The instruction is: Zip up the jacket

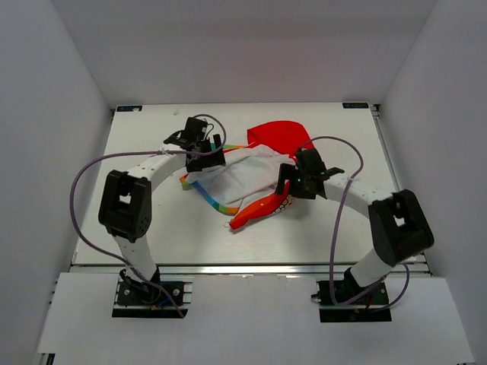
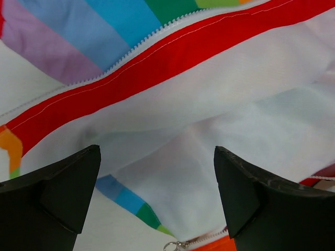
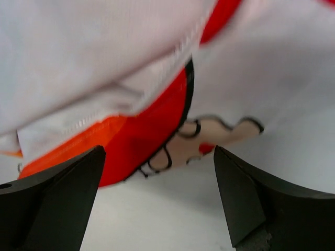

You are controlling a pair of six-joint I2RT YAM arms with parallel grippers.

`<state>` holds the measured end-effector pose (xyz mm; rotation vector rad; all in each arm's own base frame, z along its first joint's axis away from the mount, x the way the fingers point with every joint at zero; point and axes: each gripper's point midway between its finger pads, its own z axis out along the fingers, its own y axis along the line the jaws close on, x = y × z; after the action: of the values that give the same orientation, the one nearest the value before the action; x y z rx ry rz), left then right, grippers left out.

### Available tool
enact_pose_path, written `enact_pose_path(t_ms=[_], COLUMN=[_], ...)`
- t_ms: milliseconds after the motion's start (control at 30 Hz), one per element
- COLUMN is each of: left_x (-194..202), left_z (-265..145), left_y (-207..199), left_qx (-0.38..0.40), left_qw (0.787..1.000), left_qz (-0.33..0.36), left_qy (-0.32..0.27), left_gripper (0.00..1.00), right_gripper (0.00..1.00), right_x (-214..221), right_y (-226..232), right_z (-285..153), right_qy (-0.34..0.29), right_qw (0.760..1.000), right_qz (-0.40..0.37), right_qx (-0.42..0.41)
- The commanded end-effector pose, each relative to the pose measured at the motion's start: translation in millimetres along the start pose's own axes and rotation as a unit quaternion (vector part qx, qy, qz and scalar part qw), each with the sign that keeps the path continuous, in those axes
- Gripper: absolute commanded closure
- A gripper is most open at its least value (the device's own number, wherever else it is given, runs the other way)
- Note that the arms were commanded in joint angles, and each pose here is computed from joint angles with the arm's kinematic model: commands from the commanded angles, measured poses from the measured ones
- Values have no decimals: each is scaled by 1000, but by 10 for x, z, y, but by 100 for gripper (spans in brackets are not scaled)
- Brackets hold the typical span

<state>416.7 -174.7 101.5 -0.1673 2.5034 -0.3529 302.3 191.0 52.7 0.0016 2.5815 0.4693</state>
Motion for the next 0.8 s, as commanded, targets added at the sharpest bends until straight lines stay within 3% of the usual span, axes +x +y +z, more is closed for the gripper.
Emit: enact_pose_path(t_ms=[0, 200, 400, 500, 633, 767], left_x=[-318, -10, 590, 930, 1299, 1050], left_z=[-43, 419, 478, 429, 100, -317], left_y=[-212, -241, -468, -548, -1041, -1214], left_qx=[42, 67, 152, 130, 175, 186], left_qw=[999, 997, 983, 982, 969, 973], left_qz=[5, 8, -3, 20, 71, 78], left_qy=[-33, 27, 103, 136, 159, 108], left_gripper=[2, 2, 2, 2, 2, 2], right_gripper=[11, 10, 11, 11, 11, 10], right_x=[-432, -805, -1263, -1664, -1971, -1986], right_y=[-78, -403, -730, -916, -1023, -739], right_z=[125, 388, 692, 748, 662, 157], right_qy=[-41, -31, -41, -67, -63, -72], right_qw=[999, 998, 997, 996, 995, 995], right_qz=[-2, 18, 4, 4, -12, -56], right_qx=[33, 56, 65, 62, 70, 31])
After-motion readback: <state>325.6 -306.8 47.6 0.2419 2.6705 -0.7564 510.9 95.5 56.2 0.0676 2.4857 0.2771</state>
